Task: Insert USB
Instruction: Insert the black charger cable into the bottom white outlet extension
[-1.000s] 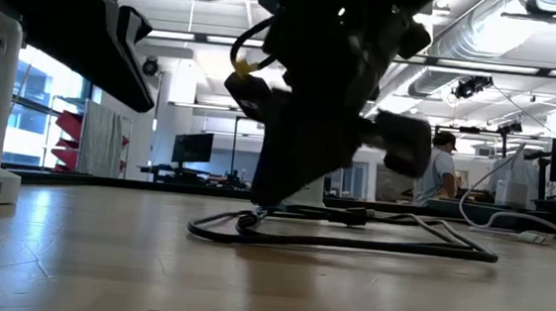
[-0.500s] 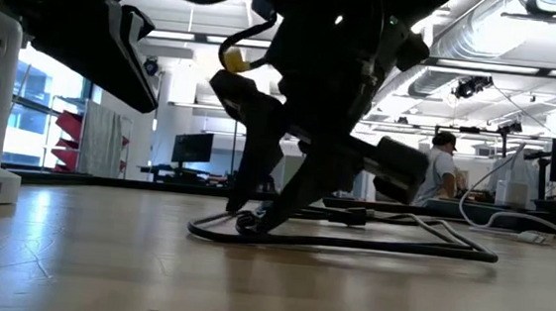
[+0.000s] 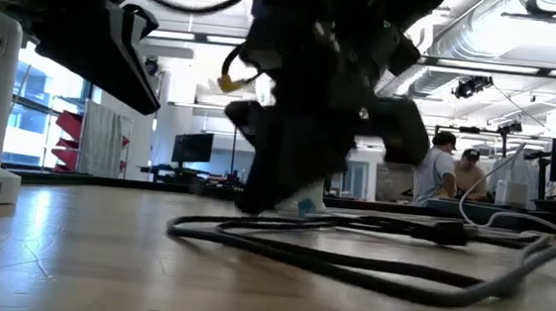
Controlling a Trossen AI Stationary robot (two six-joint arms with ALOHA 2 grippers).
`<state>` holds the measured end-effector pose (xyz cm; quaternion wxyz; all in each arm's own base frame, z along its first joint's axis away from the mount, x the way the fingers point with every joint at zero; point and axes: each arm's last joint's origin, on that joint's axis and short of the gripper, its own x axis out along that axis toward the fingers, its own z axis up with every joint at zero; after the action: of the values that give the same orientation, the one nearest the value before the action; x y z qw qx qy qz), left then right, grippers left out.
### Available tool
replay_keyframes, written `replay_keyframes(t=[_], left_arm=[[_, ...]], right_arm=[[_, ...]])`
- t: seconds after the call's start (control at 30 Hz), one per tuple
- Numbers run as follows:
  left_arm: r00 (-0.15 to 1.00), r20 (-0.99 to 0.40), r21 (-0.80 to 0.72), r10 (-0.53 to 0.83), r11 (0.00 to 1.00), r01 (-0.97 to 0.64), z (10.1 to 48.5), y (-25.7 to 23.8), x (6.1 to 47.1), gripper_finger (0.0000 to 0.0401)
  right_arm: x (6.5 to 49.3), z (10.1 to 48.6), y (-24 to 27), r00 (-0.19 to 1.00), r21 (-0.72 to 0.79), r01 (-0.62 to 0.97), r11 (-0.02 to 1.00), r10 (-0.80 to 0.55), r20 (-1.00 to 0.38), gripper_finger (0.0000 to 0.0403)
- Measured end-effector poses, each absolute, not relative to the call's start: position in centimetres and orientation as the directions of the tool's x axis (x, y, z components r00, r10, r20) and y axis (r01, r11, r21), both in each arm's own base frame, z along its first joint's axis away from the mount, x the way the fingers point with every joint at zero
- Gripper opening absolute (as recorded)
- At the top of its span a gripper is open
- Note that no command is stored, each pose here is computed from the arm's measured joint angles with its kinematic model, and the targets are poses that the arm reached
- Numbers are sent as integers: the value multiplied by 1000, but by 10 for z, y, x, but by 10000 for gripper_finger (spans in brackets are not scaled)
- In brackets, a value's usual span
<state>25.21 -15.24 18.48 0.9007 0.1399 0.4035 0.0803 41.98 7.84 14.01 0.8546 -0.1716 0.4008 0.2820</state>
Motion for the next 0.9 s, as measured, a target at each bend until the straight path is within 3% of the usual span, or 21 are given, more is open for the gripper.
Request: replay_keyframes(t=[0.27, 0.57, 0.73, 0.9], left_arm=[[707, -665, 313, 239, 949, -26, 189, -152, 260, 24], [688, -712, 215, 143, 976, 20, 181, -150, 270, 124], [646, -735, 246, 206, 969, -29, 163, -143, 278, 161], [657, -699, 315, 283, 946, -72, 154, -142, 284, 161]], right_arm=[[422, 152, 61, 542, 92, -474, 876, 372, -754, 1], [423, 153, 62, 570, 100, -400, 911, 333, -752, 0], [425, 157, 62, 593, 85, -397, 914, 326, -736, 0], [425, 157, 63, 593, 85, -402, 912, 330, -734, 0]])
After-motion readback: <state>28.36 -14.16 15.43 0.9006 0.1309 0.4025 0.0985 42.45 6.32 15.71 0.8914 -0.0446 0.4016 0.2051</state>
